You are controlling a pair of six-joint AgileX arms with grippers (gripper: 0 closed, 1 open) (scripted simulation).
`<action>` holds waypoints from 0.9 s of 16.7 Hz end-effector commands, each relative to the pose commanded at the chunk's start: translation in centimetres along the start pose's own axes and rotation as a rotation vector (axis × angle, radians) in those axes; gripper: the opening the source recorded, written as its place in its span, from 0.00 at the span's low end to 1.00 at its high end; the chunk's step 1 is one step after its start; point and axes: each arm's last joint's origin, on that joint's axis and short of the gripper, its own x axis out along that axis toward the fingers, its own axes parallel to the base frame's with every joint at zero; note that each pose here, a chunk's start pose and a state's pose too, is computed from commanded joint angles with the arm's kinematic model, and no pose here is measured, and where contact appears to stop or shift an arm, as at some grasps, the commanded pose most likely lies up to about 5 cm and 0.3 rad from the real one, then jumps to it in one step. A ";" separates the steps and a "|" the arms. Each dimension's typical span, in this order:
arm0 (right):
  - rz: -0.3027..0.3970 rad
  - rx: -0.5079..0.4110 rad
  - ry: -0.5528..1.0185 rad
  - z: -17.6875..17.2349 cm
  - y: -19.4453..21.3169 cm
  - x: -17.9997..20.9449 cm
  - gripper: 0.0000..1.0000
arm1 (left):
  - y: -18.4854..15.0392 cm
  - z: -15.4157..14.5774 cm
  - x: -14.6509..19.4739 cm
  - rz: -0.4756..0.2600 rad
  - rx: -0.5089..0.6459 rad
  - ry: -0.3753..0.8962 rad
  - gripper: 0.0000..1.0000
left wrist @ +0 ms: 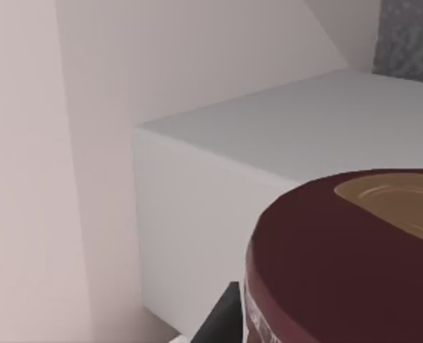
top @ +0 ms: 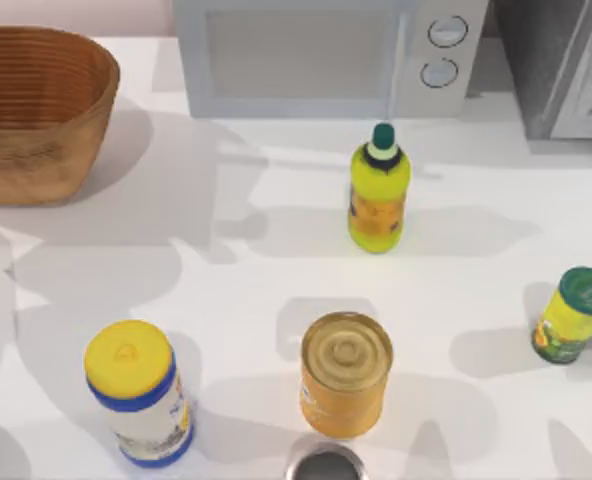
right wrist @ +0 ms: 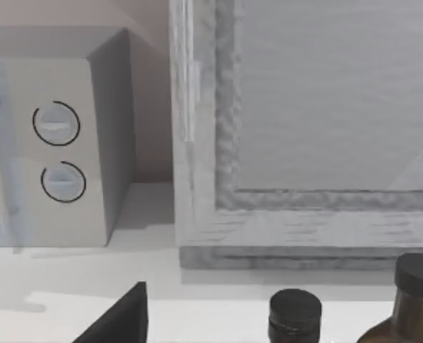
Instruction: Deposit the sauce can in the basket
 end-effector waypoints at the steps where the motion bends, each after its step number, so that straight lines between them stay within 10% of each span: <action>1: 0.000 0.000 0.000 0.0 0.0 0.0 1.00 | 0.0 0.0 0.0 0.000 0.000 0.000 0.23; 11: 0.000 0.000 0.000 0.0 0.0 0.0 1.00 | 0.0 0.0 0.0 0.000 0.000 0.000 0.98; 15: 0.000 0.000 0.000 0.0 0.0 0.0 1.00 | 0.0 0.0 0.0 0.000 0.000 0.000 1.00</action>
